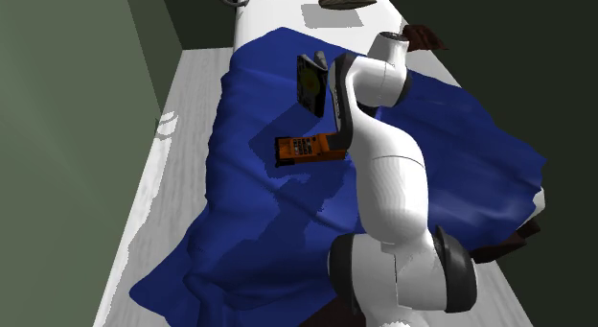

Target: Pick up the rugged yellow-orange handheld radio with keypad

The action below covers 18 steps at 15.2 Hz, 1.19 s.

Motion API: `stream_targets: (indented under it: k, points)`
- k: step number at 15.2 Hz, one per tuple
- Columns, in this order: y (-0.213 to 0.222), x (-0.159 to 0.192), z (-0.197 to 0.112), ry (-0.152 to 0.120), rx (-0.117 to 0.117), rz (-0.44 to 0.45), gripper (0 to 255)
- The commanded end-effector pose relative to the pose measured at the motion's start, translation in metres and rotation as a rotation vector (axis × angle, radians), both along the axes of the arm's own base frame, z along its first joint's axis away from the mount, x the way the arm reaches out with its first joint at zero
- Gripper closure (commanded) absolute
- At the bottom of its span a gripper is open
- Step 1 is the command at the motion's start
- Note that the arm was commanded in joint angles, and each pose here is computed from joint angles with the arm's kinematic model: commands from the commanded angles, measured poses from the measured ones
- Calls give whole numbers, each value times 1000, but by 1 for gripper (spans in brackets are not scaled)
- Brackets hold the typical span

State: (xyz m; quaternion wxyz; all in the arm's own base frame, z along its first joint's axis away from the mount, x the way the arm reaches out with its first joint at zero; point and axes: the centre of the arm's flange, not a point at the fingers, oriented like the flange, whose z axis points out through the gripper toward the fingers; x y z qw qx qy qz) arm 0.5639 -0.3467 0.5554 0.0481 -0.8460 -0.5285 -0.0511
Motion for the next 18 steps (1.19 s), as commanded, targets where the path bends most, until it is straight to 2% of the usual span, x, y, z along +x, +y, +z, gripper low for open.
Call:
stream_targets:
  k: [1, 4, 5, 14, 18]
  points:
    - [1, 0, -11, 0, 0, 1, 0]
    - [1, 0, -19, 0, 0, 1, 0]
    - [1, 0, -20, 0, 0, 1, 255]
    - [1, 0, -19, 0, 0, 1, 255]
    - [1, 0, 2, 0, 0, 1, 255]
